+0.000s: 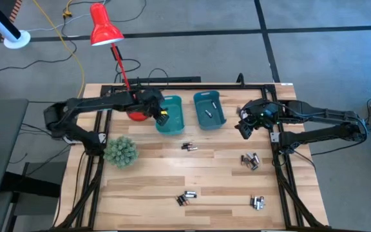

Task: Sort batteries
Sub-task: Put the black battery into the green bin

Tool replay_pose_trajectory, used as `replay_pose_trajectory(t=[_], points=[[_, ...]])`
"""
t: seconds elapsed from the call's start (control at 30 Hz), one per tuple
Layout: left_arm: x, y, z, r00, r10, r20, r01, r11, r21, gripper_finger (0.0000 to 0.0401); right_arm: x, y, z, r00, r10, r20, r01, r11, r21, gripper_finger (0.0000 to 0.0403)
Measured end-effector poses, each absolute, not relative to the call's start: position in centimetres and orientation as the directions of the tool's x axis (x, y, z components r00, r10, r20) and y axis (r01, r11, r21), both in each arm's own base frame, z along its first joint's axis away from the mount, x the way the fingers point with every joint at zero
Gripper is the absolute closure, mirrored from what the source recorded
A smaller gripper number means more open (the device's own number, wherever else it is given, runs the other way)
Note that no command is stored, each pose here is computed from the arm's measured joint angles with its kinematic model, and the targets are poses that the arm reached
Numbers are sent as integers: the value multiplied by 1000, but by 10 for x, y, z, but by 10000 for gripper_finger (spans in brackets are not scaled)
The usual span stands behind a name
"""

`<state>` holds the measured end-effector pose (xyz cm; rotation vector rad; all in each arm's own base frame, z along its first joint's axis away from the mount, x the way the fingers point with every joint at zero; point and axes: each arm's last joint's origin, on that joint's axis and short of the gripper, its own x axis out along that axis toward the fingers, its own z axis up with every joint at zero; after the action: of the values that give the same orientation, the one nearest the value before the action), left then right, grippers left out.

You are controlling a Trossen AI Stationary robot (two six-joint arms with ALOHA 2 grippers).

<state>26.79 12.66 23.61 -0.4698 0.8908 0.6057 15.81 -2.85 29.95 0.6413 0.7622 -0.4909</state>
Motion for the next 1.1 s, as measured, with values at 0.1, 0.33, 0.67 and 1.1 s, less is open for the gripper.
replay_pose_trajectory(t=[0.1, 0.33, 0.67, 1.1], points=[[274, 138, 217, 450, 232, -862, -648, 750, -136, 363, 158, -30, 300, 625, -195, -756, 644, 677, 358, 214], [295, 155, 190, 387, 167, -907, -586, 804, -102, 363, 156, -39, 299, 610, -235, -756, 697, 612, 372, 214], [310, 163, 178, 343, 145, -928, -389, 921, 0, 344, 151, -54, 300, 585, -295, -756, 761, 521, 386, 214], [311, 162, 178, 341, 142, -929, -258, 965, 52, 297, 149, -59, 299, 567, -329, -755, 792, 471, 389, 214]])
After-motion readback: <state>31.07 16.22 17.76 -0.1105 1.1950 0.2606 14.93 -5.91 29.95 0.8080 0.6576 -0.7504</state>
